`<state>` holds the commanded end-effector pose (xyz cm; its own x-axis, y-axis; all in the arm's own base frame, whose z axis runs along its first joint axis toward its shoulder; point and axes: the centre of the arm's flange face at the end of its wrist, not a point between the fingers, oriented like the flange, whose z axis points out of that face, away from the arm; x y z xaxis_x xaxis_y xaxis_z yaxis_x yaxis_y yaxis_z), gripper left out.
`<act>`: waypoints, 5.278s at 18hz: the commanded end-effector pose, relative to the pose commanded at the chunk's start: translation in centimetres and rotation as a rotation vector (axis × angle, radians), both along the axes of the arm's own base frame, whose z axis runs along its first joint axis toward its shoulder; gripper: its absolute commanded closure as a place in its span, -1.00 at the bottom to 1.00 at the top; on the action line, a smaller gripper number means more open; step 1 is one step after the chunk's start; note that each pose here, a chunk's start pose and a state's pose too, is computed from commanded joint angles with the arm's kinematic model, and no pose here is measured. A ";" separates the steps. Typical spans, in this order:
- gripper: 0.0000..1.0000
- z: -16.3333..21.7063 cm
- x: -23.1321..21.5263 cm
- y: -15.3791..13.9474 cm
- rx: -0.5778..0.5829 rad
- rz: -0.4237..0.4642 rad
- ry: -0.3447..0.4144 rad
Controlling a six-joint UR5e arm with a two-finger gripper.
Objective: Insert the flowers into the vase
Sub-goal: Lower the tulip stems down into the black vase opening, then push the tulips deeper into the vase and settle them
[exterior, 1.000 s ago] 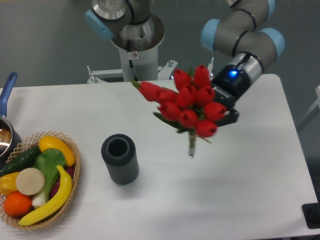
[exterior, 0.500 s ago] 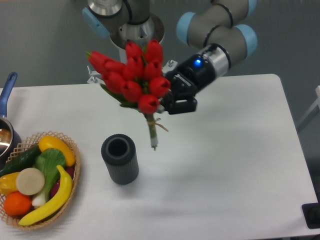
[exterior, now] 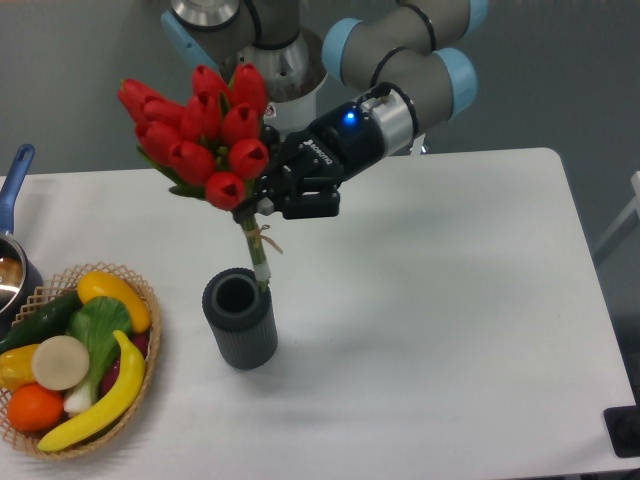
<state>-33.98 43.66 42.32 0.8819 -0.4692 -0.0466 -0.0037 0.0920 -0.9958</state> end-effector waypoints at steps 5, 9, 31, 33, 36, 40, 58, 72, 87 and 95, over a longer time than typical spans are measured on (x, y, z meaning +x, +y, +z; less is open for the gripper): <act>0.50 -2.0 0.0 0.7 -0.022 -0.013 -0.042; 0.50 -2.6 0.9 1.3 -0.032 -0.032 -0.059; 0.50 -9.0 0.0 2.5 -0.093 -0.039 -0.133; 0.50 -9.6 0.0 2.5 -0.095 -0.039 -0.137; 0.50 -10.5 0.0 2.5 -0.099 -0.039 -0.145; 0.50 -11.9 -0.1 2.6 -0.117 -0.035 -0.134; 0.50 -15.6 1.3 1.8 -0.123 -0.031 -0.113; 0.45 -17.2 1.9 2.1 -0.146 -0.044 -0.107; 0.01 -17.4 2.0 2.0 -0.144 -0.041 -0.105; -0.84 -18.0 1.5 0.9 -0.110 -0.015 -0.046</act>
<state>-32.44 44.53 24.28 0.8746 -0.4826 0.0460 0.0425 -0.0182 -0.9989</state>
